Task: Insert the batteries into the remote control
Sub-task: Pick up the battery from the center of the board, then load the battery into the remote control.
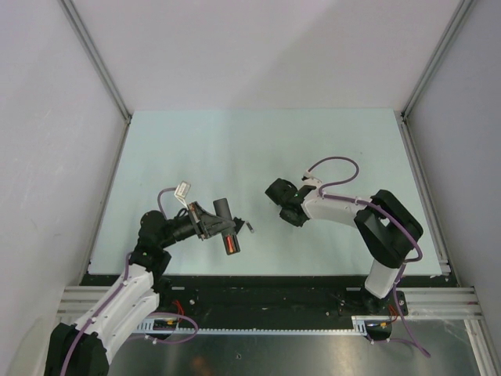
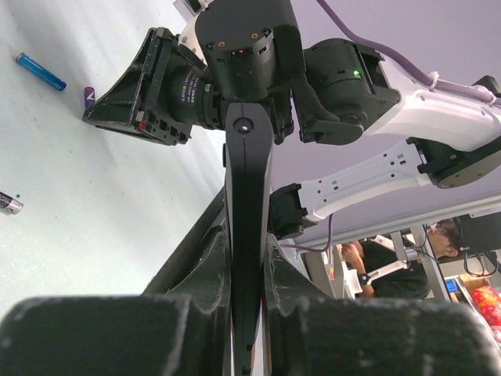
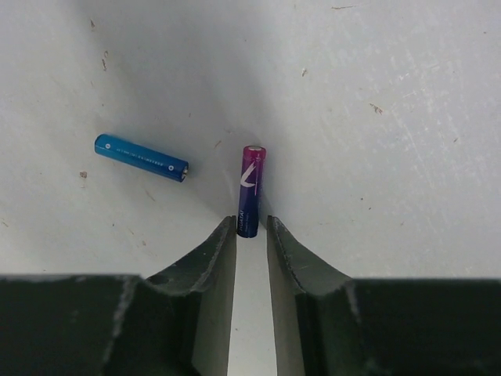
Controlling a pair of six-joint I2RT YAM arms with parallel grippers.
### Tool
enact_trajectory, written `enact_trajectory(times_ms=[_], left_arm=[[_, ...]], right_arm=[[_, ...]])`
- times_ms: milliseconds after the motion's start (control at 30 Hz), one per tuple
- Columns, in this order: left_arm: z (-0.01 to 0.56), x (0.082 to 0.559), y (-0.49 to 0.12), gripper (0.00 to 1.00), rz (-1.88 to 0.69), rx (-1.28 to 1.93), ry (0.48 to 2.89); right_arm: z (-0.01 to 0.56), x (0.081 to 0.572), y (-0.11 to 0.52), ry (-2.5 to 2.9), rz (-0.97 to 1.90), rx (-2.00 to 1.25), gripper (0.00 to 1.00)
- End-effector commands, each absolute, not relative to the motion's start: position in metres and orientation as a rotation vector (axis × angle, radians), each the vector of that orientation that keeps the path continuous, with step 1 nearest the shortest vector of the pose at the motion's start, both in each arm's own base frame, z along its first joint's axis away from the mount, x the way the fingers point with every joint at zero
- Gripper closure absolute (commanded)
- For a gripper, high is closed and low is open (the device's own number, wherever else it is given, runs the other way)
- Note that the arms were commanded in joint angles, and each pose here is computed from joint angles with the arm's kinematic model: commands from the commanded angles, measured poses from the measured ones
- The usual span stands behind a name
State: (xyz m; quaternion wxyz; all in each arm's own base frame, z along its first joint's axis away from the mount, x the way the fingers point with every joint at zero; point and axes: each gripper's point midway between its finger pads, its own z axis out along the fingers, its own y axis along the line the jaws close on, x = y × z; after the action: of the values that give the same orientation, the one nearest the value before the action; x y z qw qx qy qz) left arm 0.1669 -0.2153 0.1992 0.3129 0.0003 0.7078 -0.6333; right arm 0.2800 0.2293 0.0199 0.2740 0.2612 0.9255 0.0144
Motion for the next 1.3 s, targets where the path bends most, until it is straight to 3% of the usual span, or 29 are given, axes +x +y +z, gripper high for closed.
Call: enact_trajectory(times_ms=[0,200,533,700,933,1267], left_arm=[[0.206,0.166,-0.215,1.0,-1.674,0.016,1.827],[0.208,0.166,-0.216,1.0,-1.679,0.015,1.824],[0.22,0.181,-0.216,1.0,-1.656,-0.041,1.807],[0.222,0.203,-0.219,1.0,-1.613,-0.108,1.824],[0.234,0.229,-0.24,1.0,-1.612,-0.098,1.839],[0.231,0.247,-0.27,1.0,-1.627,-0.062,1.862]], right_arm=[[0.016,0.28,0.224,2.492,-0.009,0.724,0.76],[0.02,0.275,0.214,2.493,-0.073,0.664,1.0],[0.121,0.259,0.206,2.433,0.026,0.043,1.0],[0.183,0.217,0.218,2.365,0.267,-0.259,1.0],[0.218,0.151,0.237,2.367,0.419,-0.664,1.0],[0.244,0.133,0.277,2.367,0.624,-0.699,1.0]])
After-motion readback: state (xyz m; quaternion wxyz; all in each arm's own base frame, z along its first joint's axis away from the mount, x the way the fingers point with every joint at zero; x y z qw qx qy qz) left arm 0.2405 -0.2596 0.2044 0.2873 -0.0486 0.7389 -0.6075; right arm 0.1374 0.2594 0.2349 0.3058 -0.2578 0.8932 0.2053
